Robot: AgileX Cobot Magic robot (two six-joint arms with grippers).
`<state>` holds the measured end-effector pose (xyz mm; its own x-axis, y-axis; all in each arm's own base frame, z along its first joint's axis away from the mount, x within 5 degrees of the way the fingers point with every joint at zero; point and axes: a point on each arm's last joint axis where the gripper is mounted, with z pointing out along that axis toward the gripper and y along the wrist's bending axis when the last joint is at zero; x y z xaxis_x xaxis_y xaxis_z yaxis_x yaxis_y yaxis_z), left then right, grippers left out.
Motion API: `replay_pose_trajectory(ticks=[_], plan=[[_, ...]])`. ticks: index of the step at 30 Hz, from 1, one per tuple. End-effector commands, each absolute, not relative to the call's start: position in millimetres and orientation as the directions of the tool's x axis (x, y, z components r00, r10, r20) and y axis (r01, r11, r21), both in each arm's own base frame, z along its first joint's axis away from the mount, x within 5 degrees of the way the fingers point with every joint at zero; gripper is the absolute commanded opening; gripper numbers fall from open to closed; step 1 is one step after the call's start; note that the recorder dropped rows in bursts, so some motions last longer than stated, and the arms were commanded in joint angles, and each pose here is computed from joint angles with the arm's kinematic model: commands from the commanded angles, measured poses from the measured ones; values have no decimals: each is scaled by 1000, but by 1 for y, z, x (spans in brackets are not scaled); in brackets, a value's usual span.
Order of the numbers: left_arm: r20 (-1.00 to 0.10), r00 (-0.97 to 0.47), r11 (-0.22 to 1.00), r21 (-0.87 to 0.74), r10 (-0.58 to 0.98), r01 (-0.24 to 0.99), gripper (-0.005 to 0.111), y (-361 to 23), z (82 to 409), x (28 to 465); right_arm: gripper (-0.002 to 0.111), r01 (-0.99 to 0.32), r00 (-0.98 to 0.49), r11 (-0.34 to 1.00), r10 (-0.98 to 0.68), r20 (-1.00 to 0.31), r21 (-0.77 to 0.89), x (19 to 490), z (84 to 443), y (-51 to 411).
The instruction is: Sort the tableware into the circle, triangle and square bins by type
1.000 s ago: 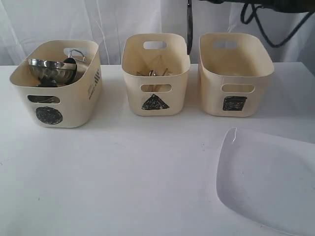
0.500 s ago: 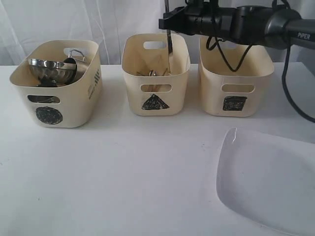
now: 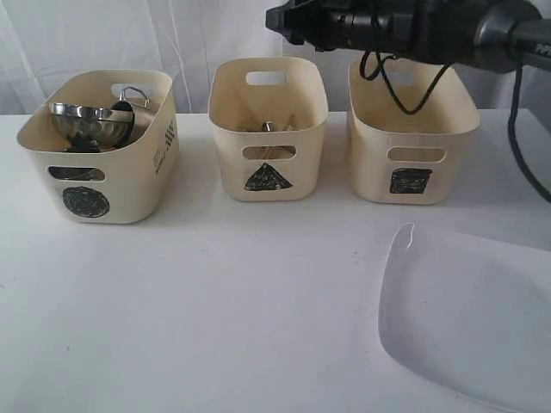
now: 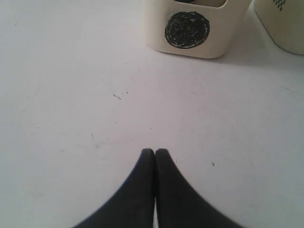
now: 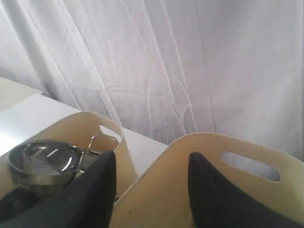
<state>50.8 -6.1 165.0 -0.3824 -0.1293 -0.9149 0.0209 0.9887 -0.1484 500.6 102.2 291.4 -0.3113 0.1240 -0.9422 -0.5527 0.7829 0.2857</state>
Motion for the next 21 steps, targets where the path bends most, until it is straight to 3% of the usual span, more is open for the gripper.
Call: replay_pose_trajectory(ticks=[1, 5, 9, 17, 21], plan=[[-916, -380, 989, -149, -132, 18, 0, -6, 165, 51, 39, -588, -345, 782, -11, -939, 206, 478, 325, 85], [-916, -380, 989, -149, -132, 18, 0, -6, 165, 51, 28, -525, -530, 821, -107, -841, 226, 451, 340, 63], [-916, -380, 989, -149, -132, 18, 0, -6, 165, 51, -1, -438, -651, 882, -176, -739, 175, 422, 347, 38], [-916, -380, 989, -149, -132, 18, 0, -6, 165, 51, 0, -242, -745, 939, -17, -667, 246, 342, 352, -13], [-916, -380, 989, -149, -132, 18, 0, -6, 165, 51, 0, -56, -873, 987, 24, -487, 148, 304, 293, -64]])
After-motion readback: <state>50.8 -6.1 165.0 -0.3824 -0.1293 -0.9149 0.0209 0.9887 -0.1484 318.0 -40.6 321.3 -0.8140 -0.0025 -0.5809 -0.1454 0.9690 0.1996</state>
